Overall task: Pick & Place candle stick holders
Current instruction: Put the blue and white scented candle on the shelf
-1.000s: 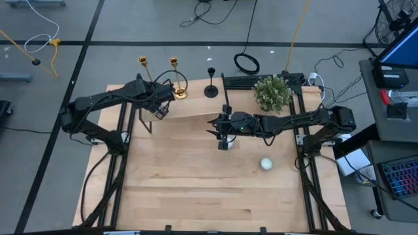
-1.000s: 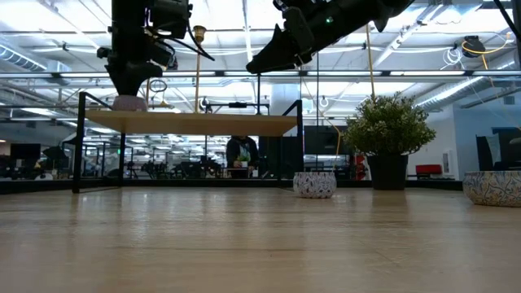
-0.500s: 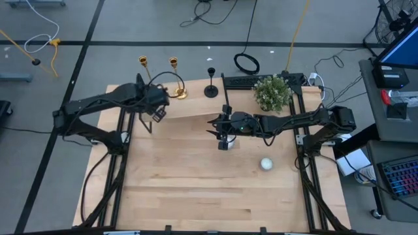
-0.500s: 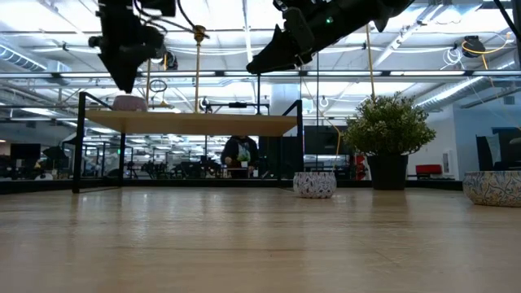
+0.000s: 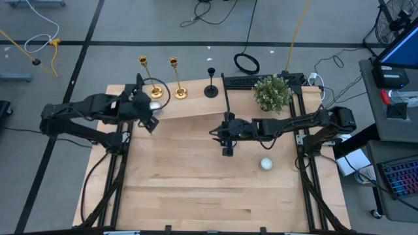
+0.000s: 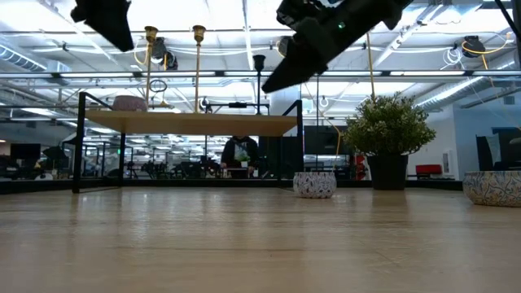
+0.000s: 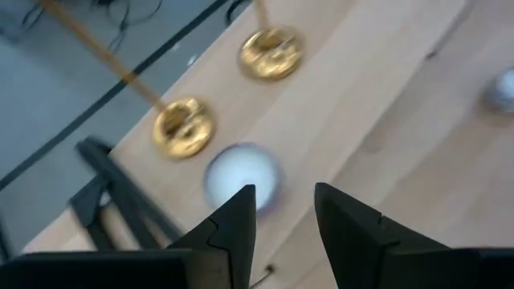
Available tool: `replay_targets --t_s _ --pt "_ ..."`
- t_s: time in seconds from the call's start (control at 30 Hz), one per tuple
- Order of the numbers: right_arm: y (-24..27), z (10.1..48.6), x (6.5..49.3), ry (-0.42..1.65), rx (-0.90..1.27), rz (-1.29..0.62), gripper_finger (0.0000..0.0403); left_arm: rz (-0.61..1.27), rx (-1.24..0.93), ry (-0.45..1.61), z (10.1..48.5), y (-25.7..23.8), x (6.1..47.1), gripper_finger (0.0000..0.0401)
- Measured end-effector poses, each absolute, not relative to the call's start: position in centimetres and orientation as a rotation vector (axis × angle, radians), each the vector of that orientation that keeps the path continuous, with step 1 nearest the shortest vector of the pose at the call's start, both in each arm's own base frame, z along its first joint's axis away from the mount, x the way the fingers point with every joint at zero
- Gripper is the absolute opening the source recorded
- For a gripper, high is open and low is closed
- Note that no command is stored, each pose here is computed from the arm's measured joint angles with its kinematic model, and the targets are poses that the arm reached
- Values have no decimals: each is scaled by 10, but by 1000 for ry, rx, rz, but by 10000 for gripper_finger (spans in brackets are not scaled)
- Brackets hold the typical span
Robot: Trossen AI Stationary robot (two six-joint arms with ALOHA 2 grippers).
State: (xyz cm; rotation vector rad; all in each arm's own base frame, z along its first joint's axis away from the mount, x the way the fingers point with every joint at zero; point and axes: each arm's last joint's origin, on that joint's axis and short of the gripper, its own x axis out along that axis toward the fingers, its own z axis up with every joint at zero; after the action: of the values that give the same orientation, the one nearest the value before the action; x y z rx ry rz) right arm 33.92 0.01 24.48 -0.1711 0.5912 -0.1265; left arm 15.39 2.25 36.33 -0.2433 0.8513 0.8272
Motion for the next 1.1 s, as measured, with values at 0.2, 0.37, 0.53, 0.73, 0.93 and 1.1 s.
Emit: replay_targets --t_s 0.2,0.37,0.53,0.73,0.93,1.1 --pt "13 234 330 729 -124 -111 155 757 -170 778 365 0 158 136" --pt "13 227 323 816 -83 -209 155 746 -164 761 347 -19 160 136" --pt "7 219 311 937 -45 -363 155 710 -164 740 307 -41 164 136" --pt "1 200 301 986 26 -428 155 509 -162 628 258 -73 176 136" --pt "-8 171 293 902 76 -439 155 294 -120 488 233 -93 183 136" --pt "-13 156 290 783 148 -376 155 265 -89 443 222 -93 184 136"
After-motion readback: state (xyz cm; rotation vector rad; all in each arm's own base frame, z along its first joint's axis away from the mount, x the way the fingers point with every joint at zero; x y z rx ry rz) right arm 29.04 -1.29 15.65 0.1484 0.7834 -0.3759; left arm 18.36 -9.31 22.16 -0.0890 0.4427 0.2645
